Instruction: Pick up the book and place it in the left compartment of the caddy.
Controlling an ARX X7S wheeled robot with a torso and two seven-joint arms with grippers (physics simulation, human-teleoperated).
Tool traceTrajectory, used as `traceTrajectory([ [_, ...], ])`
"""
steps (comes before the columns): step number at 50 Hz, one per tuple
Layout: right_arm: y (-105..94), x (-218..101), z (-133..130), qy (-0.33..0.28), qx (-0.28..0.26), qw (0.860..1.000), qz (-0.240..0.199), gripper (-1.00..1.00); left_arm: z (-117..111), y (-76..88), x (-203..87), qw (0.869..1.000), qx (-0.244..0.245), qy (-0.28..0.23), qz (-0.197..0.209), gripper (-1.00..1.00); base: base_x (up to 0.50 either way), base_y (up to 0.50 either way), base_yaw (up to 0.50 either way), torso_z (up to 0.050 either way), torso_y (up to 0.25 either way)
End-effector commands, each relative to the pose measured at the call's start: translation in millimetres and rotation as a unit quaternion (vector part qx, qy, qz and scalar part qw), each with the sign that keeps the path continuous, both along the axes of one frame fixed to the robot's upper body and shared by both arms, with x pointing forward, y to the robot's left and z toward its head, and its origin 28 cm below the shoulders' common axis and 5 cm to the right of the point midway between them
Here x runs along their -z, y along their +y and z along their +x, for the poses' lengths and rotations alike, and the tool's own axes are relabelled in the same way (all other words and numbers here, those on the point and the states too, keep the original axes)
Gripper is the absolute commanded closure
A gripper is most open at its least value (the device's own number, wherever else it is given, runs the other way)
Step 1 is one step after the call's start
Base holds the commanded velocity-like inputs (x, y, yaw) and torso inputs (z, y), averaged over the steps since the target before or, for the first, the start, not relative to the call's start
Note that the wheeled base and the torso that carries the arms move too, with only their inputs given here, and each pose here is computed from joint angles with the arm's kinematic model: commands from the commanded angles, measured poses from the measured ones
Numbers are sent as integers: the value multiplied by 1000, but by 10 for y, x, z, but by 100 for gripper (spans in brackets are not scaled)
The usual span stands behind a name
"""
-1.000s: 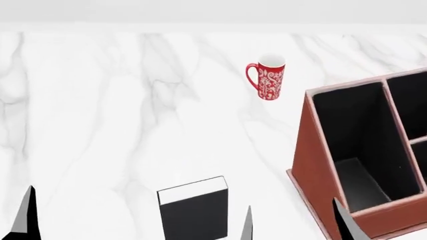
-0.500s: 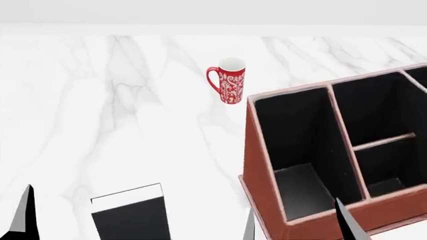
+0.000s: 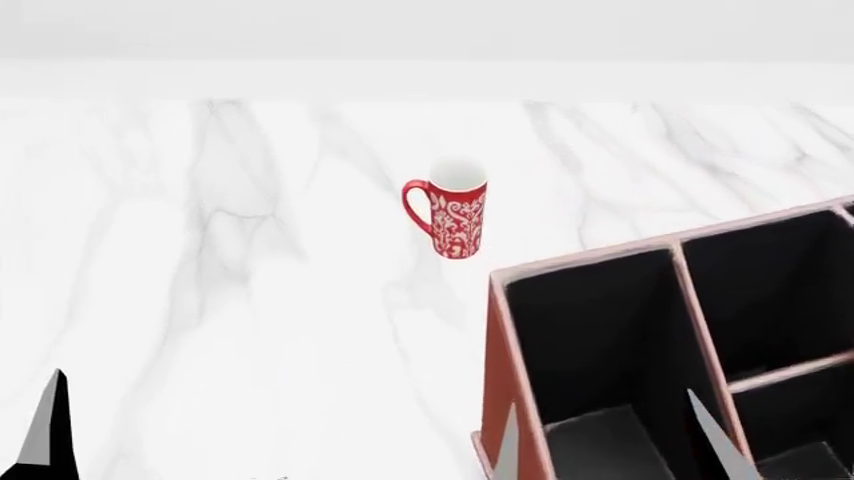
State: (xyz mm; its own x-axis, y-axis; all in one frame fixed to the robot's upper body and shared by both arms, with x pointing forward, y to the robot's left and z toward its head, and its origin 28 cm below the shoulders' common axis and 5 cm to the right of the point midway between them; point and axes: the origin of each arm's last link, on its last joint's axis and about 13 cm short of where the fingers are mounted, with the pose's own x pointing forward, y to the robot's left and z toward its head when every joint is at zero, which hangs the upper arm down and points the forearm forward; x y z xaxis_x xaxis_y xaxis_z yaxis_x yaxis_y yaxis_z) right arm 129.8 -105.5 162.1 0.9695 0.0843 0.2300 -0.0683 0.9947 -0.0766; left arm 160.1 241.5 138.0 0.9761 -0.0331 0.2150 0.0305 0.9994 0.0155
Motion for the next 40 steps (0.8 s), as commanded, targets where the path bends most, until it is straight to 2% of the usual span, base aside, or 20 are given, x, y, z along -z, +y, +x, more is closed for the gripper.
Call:
traceTrajectory([
  [1,-2,2,0,-1,-2,1000,3,-100,0,4,-3,1000,0,-1,-1,-100,500,0,0,0,0],
  [6,-10,-9,15,-5,24,1000,4,-100,-1,5,-6,1000,-1,-1,-1,-100,491,0,0,0,2],
  [11,-8,-22,25,3,23,1000,14,-100,-3,12,-19,1000,-2,-2,-2,-100,0,0,0,0,3],
  [22,-43,-56,55,12,36,999,3,-100,14,54,-62,1000,-12,-7,-7,-100,0,0,0,0,0],
  [24,-53,-62,60,20,19,1000,12,-100,17,60,-67,1000,-14,-7,-8,-100,0,0,0,0,0],
  [28,-82,-140,125,21,18,1000,12,-100,22,73,-79,1000,-16,-9,-8,-100,0,0,0,0,0],
  [30,-110,-204,166,29,3,999,44,-100,22,80,-90,1000,-17,-10,-9,-100,0,0,0,0,0],
  [31,-163,-369,224,23,-3,999,25,-100,30,103,-115,1000,-20,-13,-10,-100,0,0,0,0,0],
  [36,-175,-563,297,18,-28,999,11,-100,19,138,-164,999,-22,-21,-12,-100,0,0,0,0,0],
  [37,-50,-464,519,131,-140,981,0,-100,28,363,-383,997,-44,-68,-11,-100,0,0,0,0,0],
  [38,-134,-623,741,177,-159,971,2,-100,23,375,-394,996,-46,-69,-11,-100,0,0,0,0,0],
  [39,-137,-927,813,113,-163,980,-6,-100,22,376,-394,997,-44,-70,-10,-100,0,0,0,0,0],
  [40,-138,-1095,833,76,-166,983,-11,-100,23,377,-396,996,-45,-70,-10,-100,0,0,0,0,0],
])
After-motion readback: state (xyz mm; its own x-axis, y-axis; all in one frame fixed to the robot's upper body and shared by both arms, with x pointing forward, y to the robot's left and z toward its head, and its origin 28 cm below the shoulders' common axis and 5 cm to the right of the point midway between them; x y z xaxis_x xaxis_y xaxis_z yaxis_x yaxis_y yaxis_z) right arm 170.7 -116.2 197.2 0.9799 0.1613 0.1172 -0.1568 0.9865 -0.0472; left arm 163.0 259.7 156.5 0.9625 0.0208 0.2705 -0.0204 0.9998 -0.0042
